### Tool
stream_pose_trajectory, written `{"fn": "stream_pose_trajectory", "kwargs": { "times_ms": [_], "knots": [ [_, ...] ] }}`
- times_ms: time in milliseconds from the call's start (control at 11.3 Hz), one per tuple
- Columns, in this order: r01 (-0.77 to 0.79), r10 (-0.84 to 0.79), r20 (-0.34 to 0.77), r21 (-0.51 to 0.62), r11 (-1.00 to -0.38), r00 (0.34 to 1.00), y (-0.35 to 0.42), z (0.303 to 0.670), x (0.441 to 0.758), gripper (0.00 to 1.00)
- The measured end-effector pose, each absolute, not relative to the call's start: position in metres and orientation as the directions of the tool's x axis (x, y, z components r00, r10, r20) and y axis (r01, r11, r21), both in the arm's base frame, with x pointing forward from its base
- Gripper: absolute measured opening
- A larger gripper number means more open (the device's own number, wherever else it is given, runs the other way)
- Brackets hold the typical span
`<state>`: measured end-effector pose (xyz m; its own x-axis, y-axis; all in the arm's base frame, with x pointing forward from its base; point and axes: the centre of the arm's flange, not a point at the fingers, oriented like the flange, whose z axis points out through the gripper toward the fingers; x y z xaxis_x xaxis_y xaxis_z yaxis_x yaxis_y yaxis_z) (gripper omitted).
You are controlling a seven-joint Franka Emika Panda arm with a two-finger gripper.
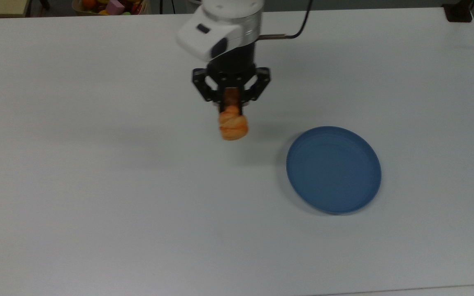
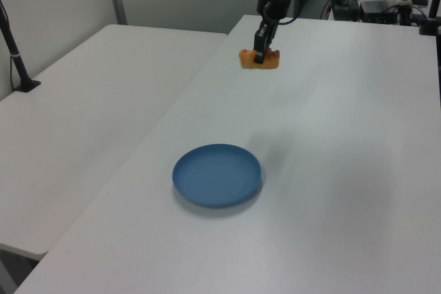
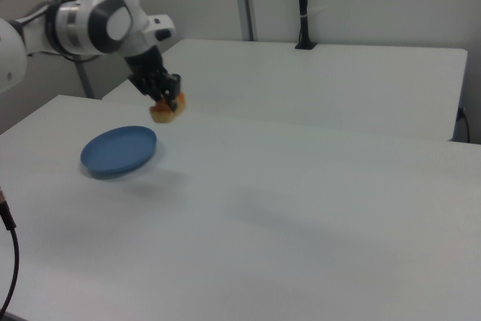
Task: Put the bread on the table
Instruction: 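Lower the held bread roll onto the bare table beside the plate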
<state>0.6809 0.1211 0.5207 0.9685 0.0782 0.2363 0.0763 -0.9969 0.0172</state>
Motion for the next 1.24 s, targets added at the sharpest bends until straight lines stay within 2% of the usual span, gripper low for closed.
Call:
{"fn": "stream_pose_trajectory", "kwargs": {
  "times_ms": [266,798,1241],
  "knots": [
    [0.076,0.088,0.225,0.062,-0.995,0.970,0.065,0.485,0.699,0.34],
    [0.052,0.072,0.283,0.077,-0.996,0.956,0.017,0.375,0.733,0.34],
    [0.084,0.109,0.289,0.098,-0.992,0.951,-0.008,0.324,0.742,0.34]
  ]
}}
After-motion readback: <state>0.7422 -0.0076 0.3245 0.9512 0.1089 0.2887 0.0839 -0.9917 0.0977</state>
